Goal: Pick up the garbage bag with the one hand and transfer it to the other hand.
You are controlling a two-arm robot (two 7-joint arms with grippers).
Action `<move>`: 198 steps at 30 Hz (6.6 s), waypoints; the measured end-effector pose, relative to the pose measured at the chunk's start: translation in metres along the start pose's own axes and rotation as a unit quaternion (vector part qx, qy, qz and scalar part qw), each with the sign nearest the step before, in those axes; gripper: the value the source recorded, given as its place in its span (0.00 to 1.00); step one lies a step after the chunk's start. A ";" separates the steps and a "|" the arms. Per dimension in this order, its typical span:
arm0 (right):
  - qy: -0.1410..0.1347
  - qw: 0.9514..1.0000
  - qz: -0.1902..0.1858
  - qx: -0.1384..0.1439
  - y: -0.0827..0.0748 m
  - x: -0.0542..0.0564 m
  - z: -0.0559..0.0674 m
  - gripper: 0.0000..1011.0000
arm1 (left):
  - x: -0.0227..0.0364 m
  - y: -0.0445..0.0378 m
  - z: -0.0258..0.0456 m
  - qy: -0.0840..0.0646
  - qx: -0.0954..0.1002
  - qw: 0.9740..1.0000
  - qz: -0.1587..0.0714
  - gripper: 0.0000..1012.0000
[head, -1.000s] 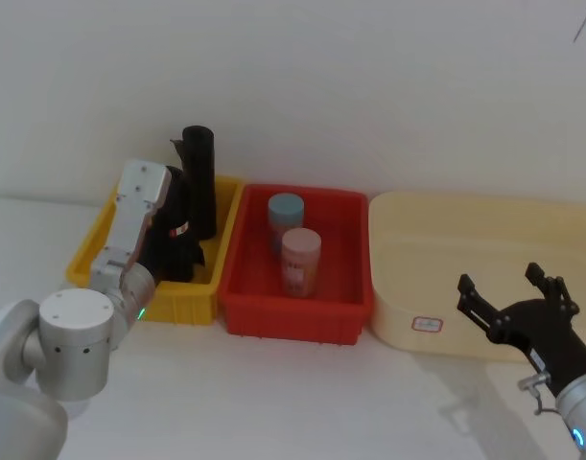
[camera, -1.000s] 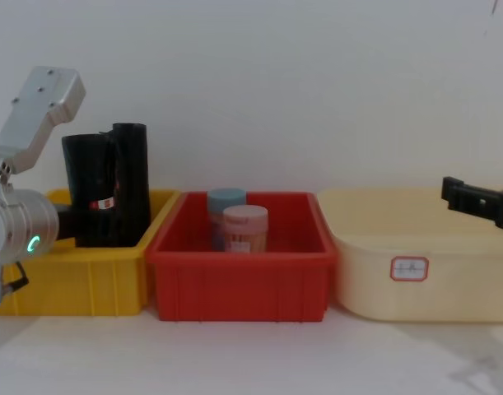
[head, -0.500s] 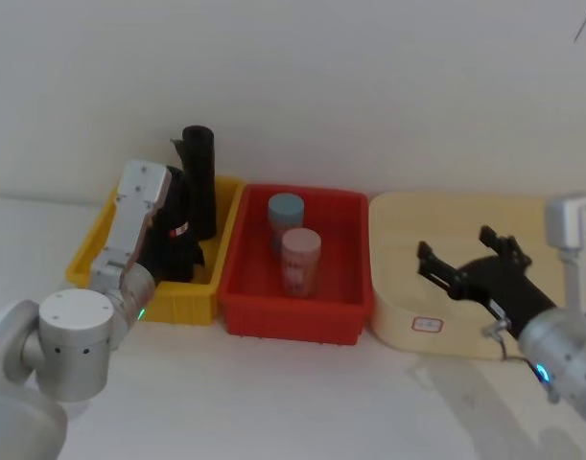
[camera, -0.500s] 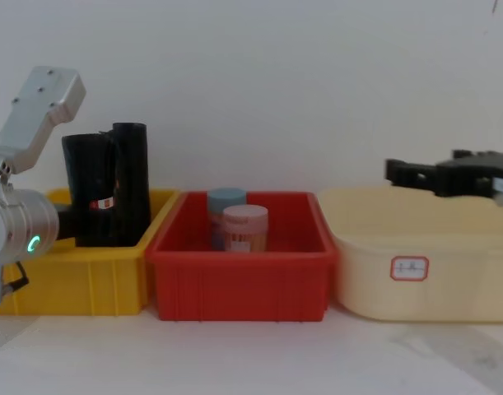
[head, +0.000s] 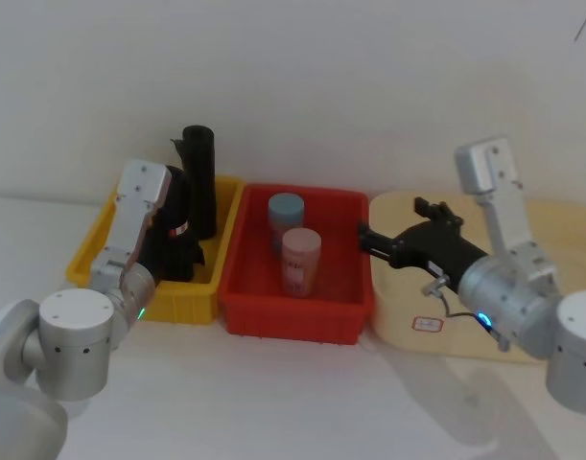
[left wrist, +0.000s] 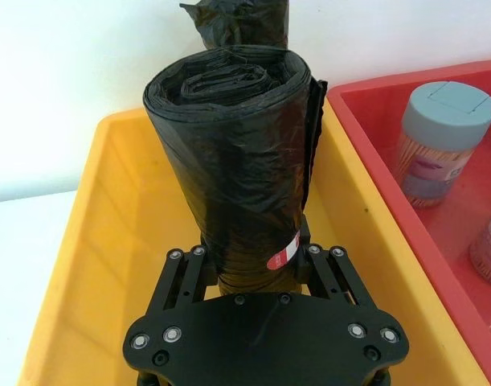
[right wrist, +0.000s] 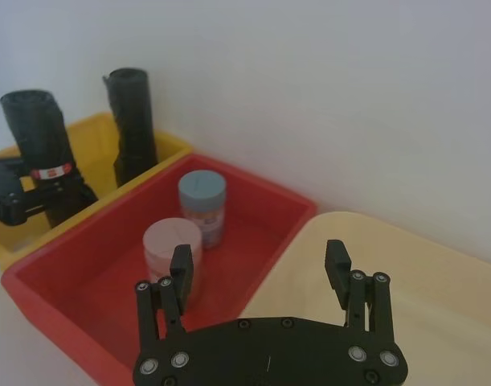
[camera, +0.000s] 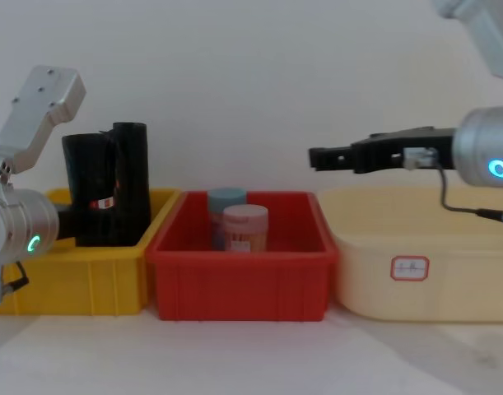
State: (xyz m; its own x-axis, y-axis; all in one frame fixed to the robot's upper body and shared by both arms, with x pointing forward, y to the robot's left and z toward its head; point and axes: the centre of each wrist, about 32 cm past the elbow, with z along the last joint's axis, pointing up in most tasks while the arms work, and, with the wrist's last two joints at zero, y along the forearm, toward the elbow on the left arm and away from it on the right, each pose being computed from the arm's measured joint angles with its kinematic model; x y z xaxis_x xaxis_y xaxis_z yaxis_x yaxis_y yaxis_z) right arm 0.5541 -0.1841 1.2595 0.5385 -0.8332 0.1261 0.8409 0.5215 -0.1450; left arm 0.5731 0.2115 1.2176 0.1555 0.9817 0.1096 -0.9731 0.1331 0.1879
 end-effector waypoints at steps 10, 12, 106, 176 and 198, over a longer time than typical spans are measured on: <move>-0.019 0.999 0.023 -0.045 0.029 -0.011 0.012 0.99 | 0.0000 0.0000 0.0000 0.000 0.000 1.000 0.000 0.48; -0.022 0.998 0.027 -0.055 0.035 -0.013 0.014 0.99 | 0.0000 0.0000 0.0000 0.000 0.000 1.000 0.000 0.48; 0.006 0.992 0.069 -0.109 0.109 -0.031 0.008 0.66 | 0.0000 0.0000 0.0000 0.000 0.000 1.000 0.000 0.48; -0.043 0.972 -0.194 -0.125 0.062 0.023 0.080 0.66 | 0.0000 0.0000 0.0000 0.000 0.000 1.000 0.000 0.48; 0.019 0.982 -0.170 -0.077 0.001 0.018 0.096 0.99 | -0.0001 0.0000 -0.0001 0.000 0.000 1.000 0.000 0.48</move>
State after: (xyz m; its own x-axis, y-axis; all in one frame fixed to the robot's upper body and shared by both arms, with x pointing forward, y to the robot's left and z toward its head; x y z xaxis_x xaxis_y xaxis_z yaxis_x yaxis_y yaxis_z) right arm 0.5699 -0.1810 1.3554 0.2223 -0.9624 0.1562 0.9522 0.1798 -0.2470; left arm 0.5730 0.2114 1.2175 0.1555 0.9817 0.1096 -0.9730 0.1330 0.1886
